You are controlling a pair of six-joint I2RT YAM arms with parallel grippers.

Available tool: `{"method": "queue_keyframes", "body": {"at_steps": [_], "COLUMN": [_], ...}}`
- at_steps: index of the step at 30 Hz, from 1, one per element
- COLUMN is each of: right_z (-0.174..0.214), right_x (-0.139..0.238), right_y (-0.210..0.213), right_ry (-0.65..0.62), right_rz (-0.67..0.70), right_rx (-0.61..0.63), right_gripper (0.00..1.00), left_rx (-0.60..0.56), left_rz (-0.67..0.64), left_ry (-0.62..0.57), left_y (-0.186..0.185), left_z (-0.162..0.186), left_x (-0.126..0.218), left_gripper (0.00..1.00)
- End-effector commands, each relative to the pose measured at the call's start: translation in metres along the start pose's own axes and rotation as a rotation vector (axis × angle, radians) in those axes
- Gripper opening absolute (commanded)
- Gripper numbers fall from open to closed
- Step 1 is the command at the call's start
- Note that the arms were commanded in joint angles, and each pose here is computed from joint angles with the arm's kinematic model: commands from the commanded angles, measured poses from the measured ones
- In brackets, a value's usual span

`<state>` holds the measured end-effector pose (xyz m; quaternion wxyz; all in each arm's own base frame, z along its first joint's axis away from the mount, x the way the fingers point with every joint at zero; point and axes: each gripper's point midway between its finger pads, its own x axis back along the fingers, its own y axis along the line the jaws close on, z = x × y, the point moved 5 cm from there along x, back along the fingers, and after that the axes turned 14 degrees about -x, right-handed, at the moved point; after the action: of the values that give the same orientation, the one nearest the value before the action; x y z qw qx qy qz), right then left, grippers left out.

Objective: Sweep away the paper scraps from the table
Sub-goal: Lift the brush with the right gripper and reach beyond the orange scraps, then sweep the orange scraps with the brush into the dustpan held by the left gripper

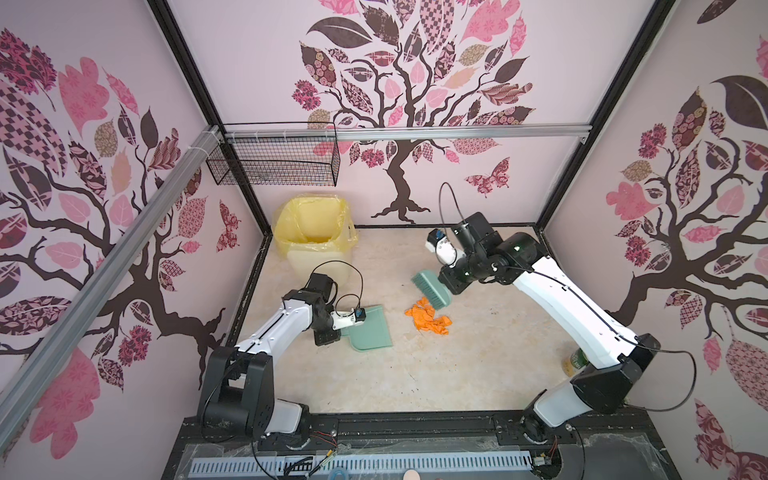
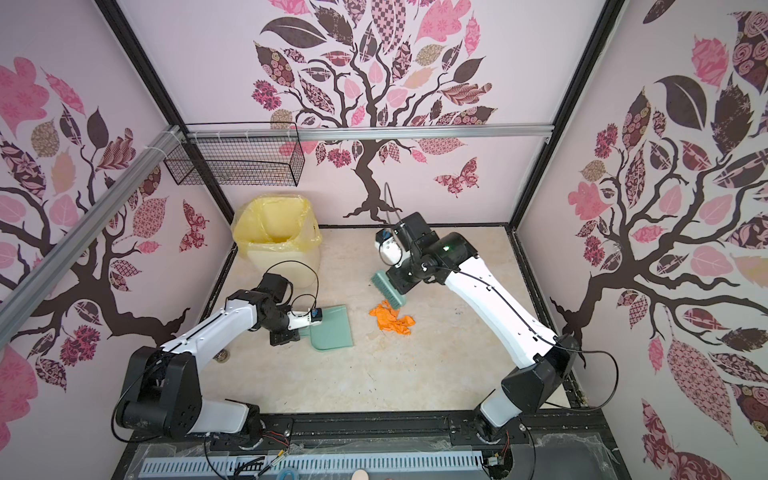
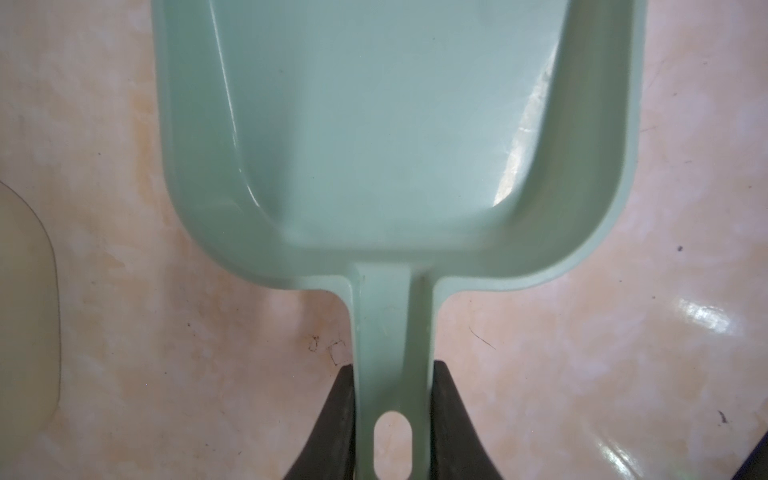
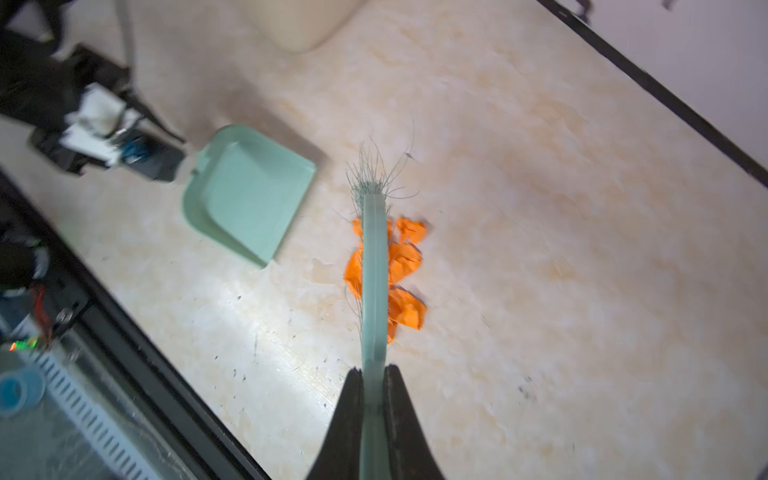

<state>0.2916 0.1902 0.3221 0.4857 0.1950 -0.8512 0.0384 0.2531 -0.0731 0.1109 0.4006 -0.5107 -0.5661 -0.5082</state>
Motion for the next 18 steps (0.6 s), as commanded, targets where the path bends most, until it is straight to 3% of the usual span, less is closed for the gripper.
{"method": "queue_keyframes", "body": {"at_steps": [1, 3, 12, 18], "right_z": [0.019, 0.03, 0.046, 0.043], "right_x": [-0.004, -0.017, -0.071, -0.1], "right_y": [-0.05, -0.07, -0.084, -0.067], "right_ry": [0.096, 0.146, 0.218, 0.277], "right_rz": [0.319, 0.464, 0.627, 0.683], "right_rx": [-0.289, -0.359, -0.526, -0.496], "right_gripper": [0.0, 0.0, 0.0, 0.0], "left_rx": [-0.003, -0.001, 0.0, 0.01], "left_rz": [-0.033, -0.031, -0.04, -0.039], "left_ry": [0.022, 0.031, 0.044, 0.029], "left_y": [0.019, 0.024, 0.037, 0.039], "left_z": [-0.007, -0.009, -0.013, -0.019], "left_x": [0.002, -0.001, -0.01, -0.013], "left_gripper": [0.0, 0.0, 0.0, 0.0]}}
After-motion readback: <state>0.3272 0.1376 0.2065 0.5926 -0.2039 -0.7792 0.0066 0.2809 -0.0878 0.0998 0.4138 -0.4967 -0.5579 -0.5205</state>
